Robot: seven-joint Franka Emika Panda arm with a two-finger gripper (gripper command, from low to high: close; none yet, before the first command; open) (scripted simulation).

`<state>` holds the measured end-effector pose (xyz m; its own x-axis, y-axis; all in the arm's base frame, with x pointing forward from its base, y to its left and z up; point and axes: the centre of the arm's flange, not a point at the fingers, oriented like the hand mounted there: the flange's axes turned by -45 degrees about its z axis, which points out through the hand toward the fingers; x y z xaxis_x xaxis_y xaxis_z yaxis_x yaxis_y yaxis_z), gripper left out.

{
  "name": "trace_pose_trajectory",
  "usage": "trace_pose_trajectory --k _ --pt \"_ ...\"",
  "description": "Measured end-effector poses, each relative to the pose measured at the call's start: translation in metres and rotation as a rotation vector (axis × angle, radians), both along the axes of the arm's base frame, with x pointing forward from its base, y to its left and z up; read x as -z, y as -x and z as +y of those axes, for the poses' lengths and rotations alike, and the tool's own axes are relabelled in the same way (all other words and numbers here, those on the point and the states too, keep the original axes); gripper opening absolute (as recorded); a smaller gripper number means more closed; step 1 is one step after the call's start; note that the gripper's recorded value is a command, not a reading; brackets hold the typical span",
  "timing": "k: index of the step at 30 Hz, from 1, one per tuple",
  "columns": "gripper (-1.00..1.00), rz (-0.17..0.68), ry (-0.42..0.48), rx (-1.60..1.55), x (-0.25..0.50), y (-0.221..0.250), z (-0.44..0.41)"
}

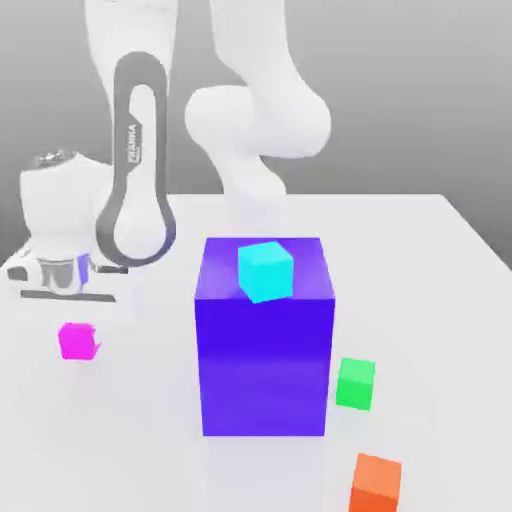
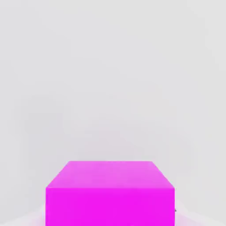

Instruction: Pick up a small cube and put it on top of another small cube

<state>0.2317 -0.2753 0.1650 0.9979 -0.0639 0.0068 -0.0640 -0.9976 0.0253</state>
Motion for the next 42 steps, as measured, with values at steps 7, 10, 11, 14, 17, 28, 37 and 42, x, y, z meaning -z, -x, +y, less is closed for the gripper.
trace_pose_trajectory --k 7,10,11,14,17,28,37,42 --pt "-1.00 0.001 -0.002 0.003 -0.018 0.001 0.001" --pt "-1.00 0.002 -0.007 0.006 -0.022 0.002 0.004" --pt "-1.00 0.002 -0.009 0.006 -0.024 0.003 0.005" --pt "-1.00 0.004 -0.017 0.008 -0.026 0.005 0.010" --pt "-1.00 0.002 -0.023 0.002 -0.029 0.005 0.014" --pt "-1.00 -0.071 0.048 -0.550 -0.100 -0.112 0.076" --pt "-1.00 -0.105 0.209 -1.029 -0.186 -0.181 0.168" --pt "-1.00 -0.103 0.296 -1.380 -0.217 -0.192 0.270"
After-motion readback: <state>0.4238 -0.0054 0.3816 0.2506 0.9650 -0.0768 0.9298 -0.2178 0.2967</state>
